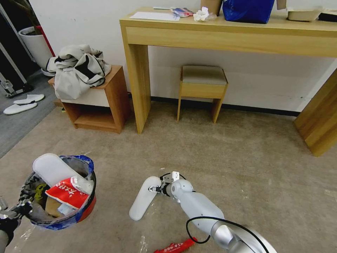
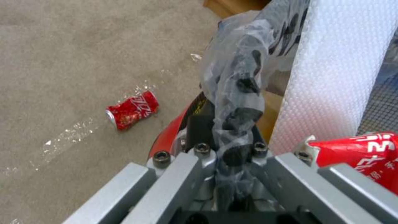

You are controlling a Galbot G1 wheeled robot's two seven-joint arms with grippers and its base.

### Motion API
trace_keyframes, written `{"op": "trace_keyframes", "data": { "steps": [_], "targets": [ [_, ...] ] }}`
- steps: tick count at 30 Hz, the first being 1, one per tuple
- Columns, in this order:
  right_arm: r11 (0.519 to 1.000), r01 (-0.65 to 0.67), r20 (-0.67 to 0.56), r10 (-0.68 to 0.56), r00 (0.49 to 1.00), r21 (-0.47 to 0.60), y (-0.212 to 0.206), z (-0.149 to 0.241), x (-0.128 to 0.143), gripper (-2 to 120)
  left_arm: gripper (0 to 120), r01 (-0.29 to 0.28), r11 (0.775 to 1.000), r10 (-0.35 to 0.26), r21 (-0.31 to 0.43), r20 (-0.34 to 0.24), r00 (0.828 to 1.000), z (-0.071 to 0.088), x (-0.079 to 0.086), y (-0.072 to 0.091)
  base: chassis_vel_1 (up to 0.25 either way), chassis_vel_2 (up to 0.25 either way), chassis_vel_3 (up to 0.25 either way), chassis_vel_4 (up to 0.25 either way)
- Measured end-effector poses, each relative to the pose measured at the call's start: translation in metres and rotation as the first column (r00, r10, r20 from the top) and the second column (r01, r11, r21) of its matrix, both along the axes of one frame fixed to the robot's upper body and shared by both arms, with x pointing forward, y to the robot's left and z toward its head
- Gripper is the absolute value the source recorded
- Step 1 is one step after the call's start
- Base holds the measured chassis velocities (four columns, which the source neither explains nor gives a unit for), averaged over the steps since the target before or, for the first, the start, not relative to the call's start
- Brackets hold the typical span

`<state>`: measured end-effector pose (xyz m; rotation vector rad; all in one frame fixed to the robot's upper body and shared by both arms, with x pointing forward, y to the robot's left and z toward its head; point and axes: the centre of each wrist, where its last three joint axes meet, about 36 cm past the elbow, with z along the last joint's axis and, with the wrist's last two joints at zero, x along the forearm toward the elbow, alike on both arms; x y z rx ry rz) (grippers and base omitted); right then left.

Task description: Pick up the trash bin and place the garbage on the floor into it.

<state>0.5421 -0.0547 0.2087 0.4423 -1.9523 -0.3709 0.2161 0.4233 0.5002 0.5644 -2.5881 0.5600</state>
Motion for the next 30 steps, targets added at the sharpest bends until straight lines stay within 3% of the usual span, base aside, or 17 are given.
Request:
{"op": "trace_keyframes", "data": {
  "steps": [30],
  "targets": [
    [0.999, -0.036, 0.030, 0.035, 0.999, 0.019, 0.0065, 0.0064, 0.0014, 100, 1, -0.008, 1.000, 0.008, -0.002, -0.007, 1.000, -0.0033, -0.0004, 0.0019, 0.000, 0.000, 0.000, 0.000]
  ]
}}
